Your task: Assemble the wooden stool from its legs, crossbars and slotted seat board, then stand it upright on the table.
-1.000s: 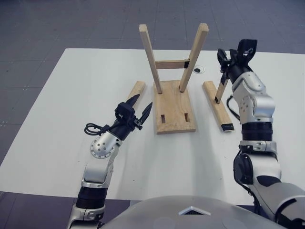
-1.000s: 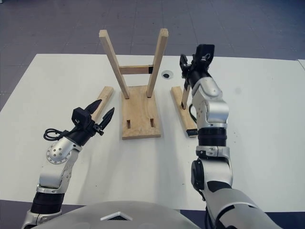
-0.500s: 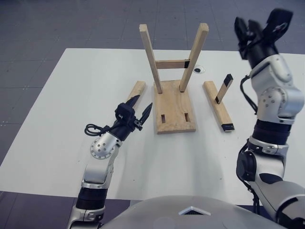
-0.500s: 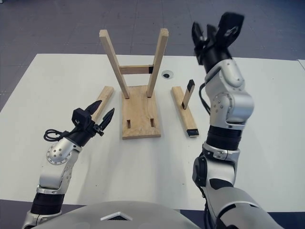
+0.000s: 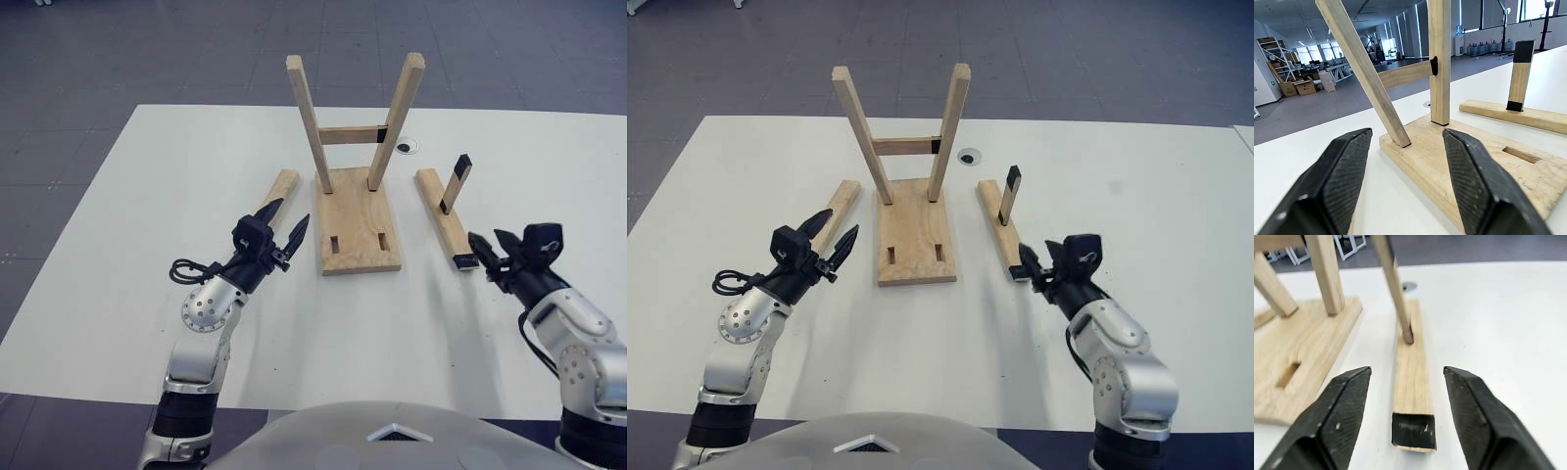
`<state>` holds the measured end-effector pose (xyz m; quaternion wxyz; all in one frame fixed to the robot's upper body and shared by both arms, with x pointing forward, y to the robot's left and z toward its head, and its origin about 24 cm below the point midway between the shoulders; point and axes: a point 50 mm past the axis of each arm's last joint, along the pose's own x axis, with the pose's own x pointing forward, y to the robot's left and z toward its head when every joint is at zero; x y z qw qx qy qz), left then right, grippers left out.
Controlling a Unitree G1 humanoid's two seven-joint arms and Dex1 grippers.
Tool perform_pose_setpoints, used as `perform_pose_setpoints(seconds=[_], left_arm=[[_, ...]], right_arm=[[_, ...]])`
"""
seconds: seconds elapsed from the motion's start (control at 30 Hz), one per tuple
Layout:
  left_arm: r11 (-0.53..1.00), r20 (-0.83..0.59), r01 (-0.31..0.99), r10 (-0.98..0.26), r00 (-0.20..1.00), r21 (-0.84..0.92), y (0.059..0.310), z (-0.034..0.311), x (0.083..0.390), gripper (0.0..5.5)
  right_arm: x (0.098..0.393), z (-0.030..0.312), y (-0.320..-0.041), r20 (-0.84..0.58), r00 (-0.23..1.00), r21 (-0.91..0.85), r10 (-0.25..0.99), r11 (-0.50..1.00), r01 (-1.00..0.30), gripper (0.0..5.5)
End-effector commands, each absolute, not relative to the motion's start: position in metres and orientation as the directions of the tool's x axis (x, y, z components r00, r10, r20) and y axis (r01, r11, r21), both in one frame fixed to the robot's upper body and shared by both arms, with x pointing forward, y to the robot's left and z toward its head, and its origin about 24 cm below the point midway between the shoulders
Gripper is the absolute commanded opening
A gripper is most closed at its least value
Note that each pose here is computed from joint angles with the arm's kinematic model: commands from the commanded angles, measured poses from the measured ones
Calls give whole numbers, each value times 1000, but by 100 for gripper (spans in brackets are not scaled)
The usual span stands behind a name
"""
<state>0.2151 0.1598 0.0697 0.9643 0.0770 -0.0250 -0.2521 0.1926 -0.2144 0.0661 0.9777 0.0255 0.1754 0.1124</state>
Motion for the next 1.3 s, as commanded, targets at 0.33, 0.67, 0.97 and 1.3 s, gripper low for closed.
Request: perform_pose_setpoints(seconds=[0.33,0.67,0.97,1.3], left_arm=[[852,4,497,-504,863,168,158,71,218,267],[854,14,490,-499,866,174,162,74,223,267],[802,165,553,-528,833,-225,162,111,233,267],[383,337,649,-621,708,-658,150,179,243,345]], right_arm=[[215,18,-210,-430,882,-29,192,974,-226,326],[248,61,-202,-202,964,31,173,985,-170,203],[272,209,-176,337,888,249,313,880,-405,203],[266,218,-109,382,560,381,735,427,-820,203]])
